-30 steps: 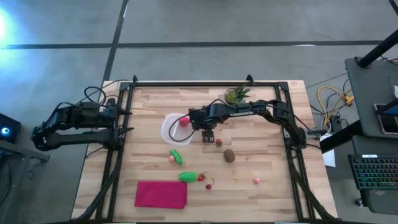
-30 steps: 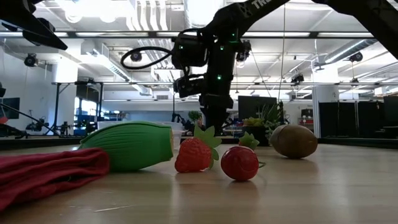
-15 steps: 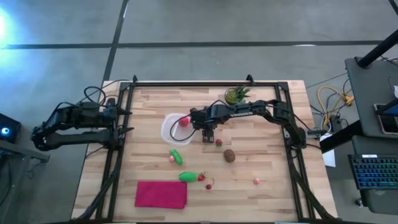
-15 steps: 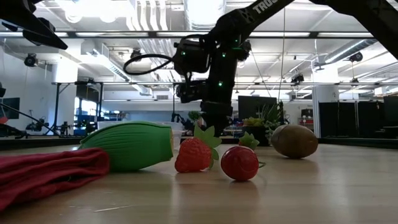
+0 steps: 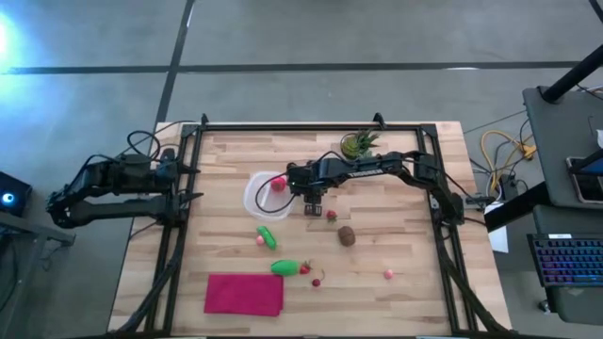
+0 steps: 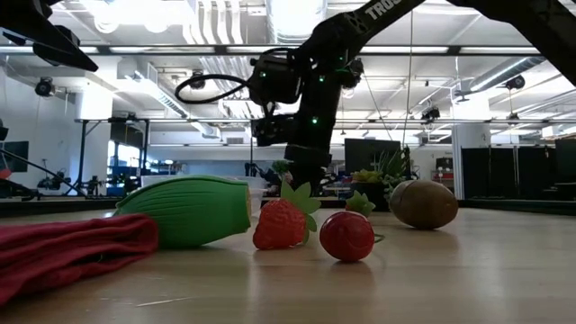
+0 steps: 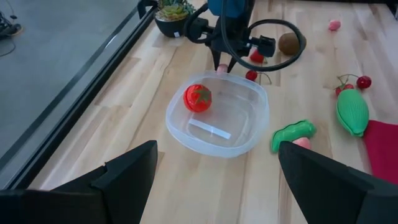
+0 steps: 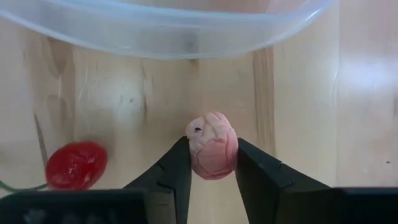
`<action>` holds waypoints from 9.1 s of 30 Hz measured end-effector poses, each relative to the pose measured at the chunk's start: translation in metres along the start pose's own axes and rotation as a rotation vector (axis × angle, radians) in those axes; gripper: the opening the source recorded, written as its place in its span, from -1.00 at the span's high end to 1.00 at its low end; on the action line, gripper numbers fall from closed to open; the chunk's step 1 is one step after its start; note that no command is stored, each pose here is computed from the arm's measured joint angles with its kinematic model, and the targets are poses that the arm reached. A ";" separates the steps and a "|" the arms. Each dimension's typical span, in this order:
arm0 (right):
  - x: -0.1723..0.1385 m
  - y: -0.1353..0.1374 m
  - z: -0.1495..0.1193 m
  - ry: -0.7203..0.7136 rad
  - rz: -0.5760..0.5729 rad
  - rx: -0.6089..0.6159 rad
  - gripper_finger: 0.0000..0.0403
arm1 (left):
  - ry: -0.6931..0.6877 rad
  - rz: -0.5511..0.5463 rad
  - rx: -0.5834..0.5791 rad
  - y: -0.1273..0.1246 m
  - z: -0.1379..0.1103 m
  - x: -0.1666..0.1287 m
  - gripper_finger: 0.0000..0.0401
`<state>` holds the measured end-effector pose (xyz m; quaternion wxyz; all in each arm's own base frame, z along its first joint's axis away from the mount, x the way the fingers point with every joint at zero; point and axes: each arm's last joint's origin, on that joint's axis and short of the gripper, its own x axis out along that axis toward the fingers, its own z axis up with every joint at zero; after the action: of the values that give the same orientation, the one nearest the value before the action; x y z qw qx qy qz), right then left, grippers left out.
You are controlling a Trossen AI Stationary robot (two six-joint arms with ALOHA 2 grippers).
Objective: Pick and placing Produce into tupperware
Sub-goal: Put the top pink peach into the transparent bin, then put the brown kiwi into the transparent bin, then put the right pink peach into the transparent bin
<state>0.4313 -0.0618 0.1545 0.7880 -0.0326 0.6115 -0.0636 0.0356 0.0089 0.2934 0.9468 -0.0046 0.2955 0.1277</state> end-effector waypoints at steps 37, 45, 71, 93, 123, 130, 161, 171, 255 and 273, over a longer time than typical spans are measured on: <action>-0.072 0.013 0.079 -0.092 0.112 -0.061 -0.30 | 0.001 0.000 -0.024 0.000 0.000 0.000 -0.59; -0.055 0.017 0.043 0.190 0.132 0.031 -0.19 | 0.002 -0.001 -0.023 0.000 0.000 0.000 -0.59; -0.093 0.065 -0.096 0.344 0.033 0.959 -0.74 | 0.002 0.000 -0.021 0.000 0.000 0.000 -0.59; -0.063 0.095 -0.104 0.298 0.157 1.099 -0.77 | 0.002 0.001 -0.022 0.000 0.000 0.000 -0.59; -0.042 0.099 -0.119 0.282 0.160 1.077 -0.31 | 0.000 0.003 -0.022 0.000 0.000 0.000 -0.59; -0.046 0.099 -0.115 0.269 0.178 1.061 -0.19 | 0.000 0.004 -0.022 0.000 0.000 0.000 -0.59; -0.039 0.011 0.088 -0.071 0.329 0.639 -0.20 | -0.016 0.027 -0.026 0.001 0.001 0.001 -0.59; -0.020 0.015 0.090 -0.032 0.277 0.642 -0.54 | -0.016 0.027 -0.025 0.001 0.001 0.001 -0.59; -0.067 0.212 -0.223 0.528 0.017 1.591 0.00 | -0.016 0.027 0.026 0.001 0.001 0.001 -0.59; -0.070 0.218 -0.222 0.524 0.045 1.574 0.05 | -0.016 0.027 0.026 0.001 0.001 0.001 -0.59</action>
<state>0.2127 0.1697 0.1380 0.4134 0.5566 0.5524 -0.4627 0.0366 0.0098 0.2944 0.9473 0.0126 0.2896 0.1365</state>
